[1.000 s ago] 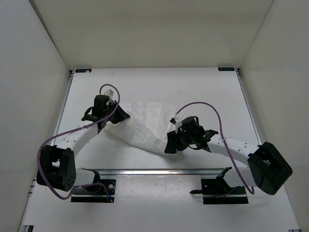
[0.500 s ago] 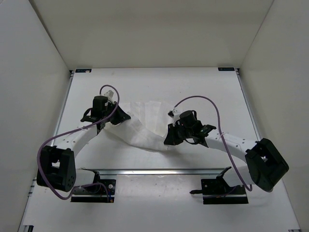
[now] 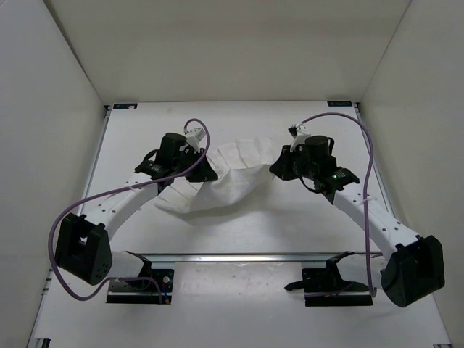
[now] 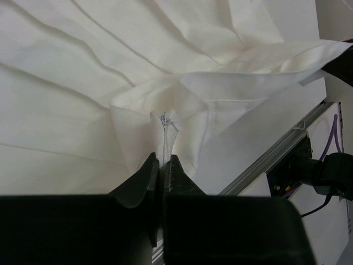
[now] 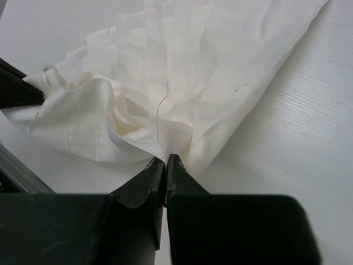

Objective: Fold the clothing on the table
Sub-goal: Fold the skirt

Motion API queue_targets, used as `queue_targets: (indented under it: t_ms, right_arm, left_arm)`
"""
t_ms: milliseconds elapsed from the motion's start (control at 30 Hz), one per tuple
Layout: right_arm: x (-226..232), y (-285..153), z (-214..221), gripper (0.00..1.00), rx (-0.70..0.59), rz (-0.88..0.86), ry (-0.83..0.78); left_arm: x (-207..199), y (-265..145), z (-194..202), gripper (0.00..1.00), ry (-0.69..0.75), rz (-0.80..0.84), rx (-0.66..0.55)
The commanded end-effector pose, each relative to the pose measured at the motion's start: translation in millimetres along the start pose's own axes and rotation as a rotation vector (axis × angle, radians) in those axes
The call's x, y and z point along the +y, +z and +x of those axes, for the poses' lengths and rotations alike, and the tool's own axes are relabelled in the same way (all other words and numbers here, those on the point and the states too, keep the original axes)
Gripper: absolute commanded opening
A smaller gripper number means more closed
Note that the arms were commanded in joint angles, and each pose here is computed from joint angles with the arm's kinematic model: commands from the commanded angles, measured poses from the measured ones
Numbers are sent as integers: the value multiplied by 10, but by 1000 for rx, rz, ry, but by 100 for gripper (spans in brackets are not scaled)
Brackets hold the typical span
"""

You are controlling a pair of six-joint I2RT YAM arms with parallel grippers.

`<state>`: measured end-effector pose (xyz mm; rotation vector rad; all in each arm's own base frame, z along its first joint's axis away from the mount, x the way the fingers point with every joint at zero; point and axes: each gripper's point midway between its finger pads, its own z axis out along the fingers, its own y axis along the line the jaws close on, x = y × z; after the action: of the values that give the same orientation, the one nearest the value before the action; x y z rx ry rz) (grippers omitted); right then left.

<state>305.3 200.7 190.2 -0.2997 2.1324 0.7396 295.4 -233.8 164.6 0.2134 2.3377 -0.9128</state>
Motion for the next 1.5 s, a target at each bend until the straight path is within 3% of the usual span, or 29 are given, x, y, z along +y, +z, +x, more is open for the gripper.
queue_targets:
  t_ms: [0, 233, 467, 767, 1033, 1300, 1467]
  right_arm:
    - [-19, -234, 14, 0, 10, 51, -49]
    - [-25, -361, 875, 0, 153, 59, 79]
    - [-3, -424, 1270, 0, 212, 37, 143]
    - [99, -69, 429, 0, 119, -32, 5]
    - [120, 303, 10, 0, 95, -57, -74]
    - [28, 547, -552, 0, 24, -51, -104]
    - [-122, 608, -715, 0, -2, -25, -76]
  left_arm:
    - [-114, -51, 43, 0, 67, 36, 30]
    - [150, -68, 69, 0, -3, -48, 57]
    - [420, -437, 677, 0, -74, -106, 104]
    - [562, -633, 581, 0, -172, -152, -20]
    - [624, -672, 283, 0, -191, -148, -148]
    - [683, -715, -136, 0, -142, -181, -291]
    - [700, -561, -326, 0, -94, -189, -270]
